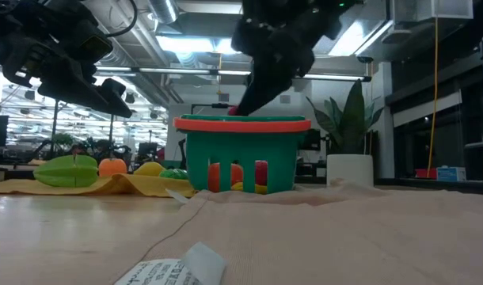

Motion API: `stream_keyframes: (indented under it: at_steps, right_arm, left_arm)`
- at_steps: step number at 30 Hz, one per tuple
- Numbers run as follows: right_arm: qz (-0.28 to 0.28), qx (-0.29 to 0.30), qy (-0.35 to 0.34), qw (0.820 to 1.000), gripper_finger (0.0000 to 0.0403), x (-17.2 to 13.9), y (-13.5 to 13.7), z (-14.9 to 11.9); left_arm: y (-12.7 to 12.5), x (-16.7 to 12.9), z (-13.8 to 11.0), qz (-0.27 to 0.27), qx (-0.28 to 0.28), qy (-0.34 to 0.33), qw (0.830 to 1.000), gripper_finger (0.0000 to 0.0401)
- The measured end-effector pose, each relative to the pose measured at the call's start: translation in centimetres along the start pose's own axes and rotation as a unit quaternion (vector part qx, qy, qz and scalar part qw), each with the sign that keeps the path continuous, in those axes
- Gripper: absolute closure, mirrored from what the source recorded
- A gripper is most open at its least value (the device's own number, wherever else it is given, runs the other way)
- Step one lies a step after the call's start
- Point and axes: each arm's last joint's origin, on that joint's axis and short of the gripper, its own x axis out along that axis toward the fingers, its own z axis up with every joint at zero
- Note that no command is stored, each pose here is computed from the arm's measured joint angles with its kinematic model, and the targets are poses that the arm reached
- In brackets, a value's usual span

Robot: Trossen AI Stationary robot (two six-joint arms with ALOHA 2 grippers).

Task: Pick and placing Produce into tupperware
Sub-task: Put the bottom raspberry into the basket, then put the starfruit into the basket

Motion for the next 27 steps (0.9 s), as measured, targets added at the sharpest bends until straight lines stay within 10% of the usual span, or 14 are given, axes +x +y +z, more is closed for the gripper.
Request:
stream_keyframes:
  at_steps: [16,27]
  right_arm:
    - [0.007,0.002,0.035,0.999,0.0309,4.0,-0.3,-0.9]
    - [0.001,0.002,0.016,1.0,0.0229,4.0,-0.7,-0.7]
  left_arm:
    - [0.0,0.0,0.0,0.0,0.001,0.0,1.0,0.014]
    - [0.0,0.0,0.0,0.0,0.0,0.002,1.0,0.014]
